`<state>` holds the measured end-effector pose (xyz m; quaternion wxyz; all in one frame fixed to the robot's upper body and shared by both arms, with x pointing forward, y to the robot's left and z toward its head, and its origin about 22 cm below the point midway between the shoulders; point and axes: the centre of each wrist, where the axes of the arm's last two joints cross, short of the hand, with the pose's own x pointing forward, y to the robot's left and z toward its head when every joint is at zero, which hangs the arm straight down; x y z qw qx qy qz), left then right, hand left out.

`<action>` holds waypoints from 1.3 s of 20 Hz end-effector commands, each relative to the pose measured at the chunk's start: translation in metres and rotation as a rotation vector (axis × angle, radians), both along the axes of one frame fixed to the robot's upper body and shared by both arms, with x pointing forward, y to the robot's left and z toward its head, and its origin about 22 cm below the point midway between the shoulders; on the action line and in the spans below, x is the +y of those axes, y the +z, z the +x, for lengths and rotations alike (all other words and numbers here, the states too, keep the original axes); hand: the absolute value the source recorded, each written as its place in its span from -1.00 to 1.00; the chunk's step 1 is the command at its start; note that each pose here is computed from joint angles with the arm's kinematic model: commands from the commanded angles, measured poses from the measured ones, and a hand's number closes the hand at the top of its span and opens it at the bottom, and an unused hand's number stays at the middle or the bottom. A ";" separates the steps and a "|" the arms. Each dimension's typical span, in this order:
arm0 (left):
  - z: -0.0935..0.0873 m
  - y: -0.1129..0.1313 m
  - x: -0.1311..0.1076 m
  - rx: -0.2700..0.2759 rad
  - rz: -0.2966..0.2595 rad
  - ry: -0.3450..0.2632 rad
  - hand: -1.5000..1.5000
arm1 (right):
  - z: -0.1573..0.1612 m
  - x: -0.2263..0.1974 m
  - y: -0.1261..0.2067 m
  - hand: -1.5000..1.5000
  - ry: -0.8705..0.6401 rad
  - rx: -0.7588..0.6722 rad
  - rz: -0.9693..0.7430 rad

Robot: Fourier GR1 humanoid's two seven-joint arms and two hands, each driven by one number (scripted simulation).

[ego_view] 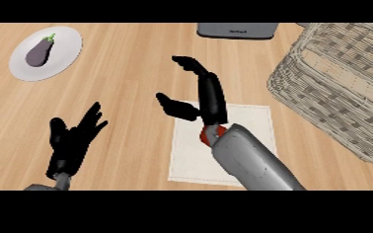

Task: Pick the bell pepper from the placemat and place it in the basket

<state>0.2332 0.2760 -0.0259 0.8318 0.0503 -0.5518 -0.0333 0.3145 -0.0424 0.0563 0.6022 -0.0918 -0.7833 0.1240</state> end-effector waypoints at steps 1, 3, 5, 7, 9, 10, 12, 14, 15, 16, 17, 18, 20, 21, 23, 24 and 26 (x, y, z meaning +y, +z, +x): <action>-0.023 -0.027 0.007 0.160 0.025 0.035 0.00 | 0.013 0.016 -0.010 -1.00 -0.130 0.049 -0.220; -0.030 -0.026 0.022 0.156 0.038 0.054 0.00 | 0.037 -0.017 -0.012 -1.00 -0.231 0.067 -0.393; -0.029 -0.027 0.020 0.169 0.035 0.061 0.00 | 0.051 -0.024 0.004 -1.00 -0.265 0.098 -0.518; -0.034 -0.027 0.027 0.174 0.046 0.079 0.00 | 0.060 -0.018 0.027 -1.00 -0.279 0.122 -0.623; -0.032 -0.028 0.022 0.176 0.028 0.100 0.00 | 0.066 -0.008 0.055 -1.00 -0.268 0.162 -0.736; -0.042 -0.032 0.024 0.200 0.025 0.089 0.00 | 0.067 -0.004 0.067 -1.00 -0.278 0.185 -0.771; -0.038 -0.028 0.027 0.189 0.015 0.118 0.00 | 0.063 0.013 0.102 -1.00 -0.260 0.216 -0.826; -0.044 -0.028 0.028 0.189 0.033 0.101 0.00 | 0.056 0.031 0.133 -1.00 -0.232 0.270 -0.892; -0.038 -0.025 0.026 0.183 0.027 0.105 0.00 | 0.054 0.036 0.149 -1.00 -0.208 0.314 -0.918; -0.047 -0.027 0.031 0.193 0.030 0.114 0.00 | 0.052 0.037 0.158 -1.00 -0.190 0.357 -0.942; -0.047 -0.030 0.028 0.187 0.019 0.115 0.00 | 0.045 0.045 0.157 -1.00 -0.160 0.403 -0.979; -0.045 -0.026 0.030 0.177 0.027 0.118 0.00 | 0.043 0.046 0.168 -1.00 -0.106 0.455 -0.994; -0.051 -0.035 0.020 0.172 0.011 0.112 0.00 | 0.041 0.047 0.190 -1.00 -0.096 0.513 -1.037; -0.047 -0.026 0.037 0.177 0.022 0.109 0.00 | 0.043 0.040 0.194 -1.00 -0.083 0.548 -1.053; -0.048 -0.029 0.028 0.173 0.012 0.106 0.00 | 0.033 0.047 0.205 -1.00 -0.069 0.573 -1.083; -0.052 -0.034 0.032 0.172 0.032 0.130 0.00 | 0.033 0.043 0.201 -1.00 -0.056 0.596 -1.099; -0.054 -0.033 0.027 0.184 0.016 0.114 0.00 | 0.029 0.039 0.215 -1.00 -0.042 0.596 -1.117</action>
